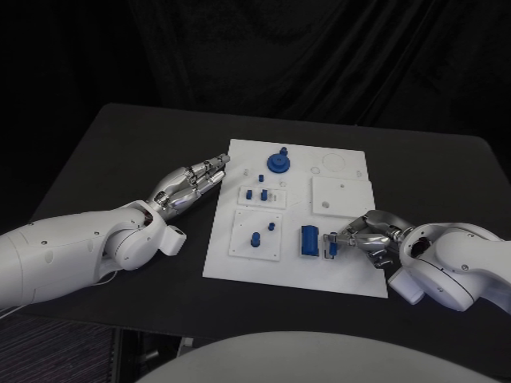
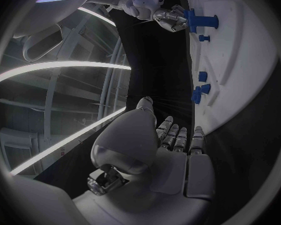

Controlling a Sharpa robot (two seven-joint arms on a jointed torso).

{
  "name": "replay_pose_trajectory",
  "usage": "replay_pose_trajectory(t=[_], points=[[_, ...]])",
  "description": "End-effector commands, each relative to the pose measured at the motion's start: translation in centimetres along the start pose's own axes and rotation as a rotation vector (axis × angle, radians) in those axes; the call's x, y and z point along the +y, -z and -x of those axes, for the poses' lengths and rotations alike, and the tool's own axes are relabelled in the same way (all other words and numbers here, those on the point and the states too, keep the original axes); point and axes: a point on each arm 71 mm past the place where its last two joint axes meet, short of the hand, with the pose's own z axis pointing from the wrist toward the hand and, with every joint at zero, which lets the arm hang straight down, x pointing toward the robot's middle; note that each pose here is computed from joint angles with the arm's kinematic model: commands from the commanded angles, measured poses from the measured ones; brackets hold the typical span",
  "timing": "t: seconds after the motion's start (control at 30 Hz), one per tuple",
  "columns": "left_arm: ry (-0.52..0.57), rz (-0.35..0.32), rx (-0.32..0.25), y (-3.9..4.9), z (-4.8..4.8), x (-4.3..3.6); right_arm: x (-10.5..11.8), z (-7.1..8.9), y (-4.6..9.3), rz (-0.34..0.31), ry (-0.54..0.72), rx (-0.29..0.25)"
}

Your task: Assemble the parts on the task board

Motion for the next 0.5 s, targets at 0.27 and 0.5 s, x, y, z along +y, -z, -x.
replay_pose_trajectory(t=[0.27,0.5], points=[[0.009,-0.027,0.013,-0.04,-0.2,-0.15,-0.31,-0.34,-0.26,0.003,0.056,0.014],[0.01,-0.027,0.015,-0.07,-0.23,-0.12,-0.37,-0.3,-0.33,0.004,0.062,0.01]])
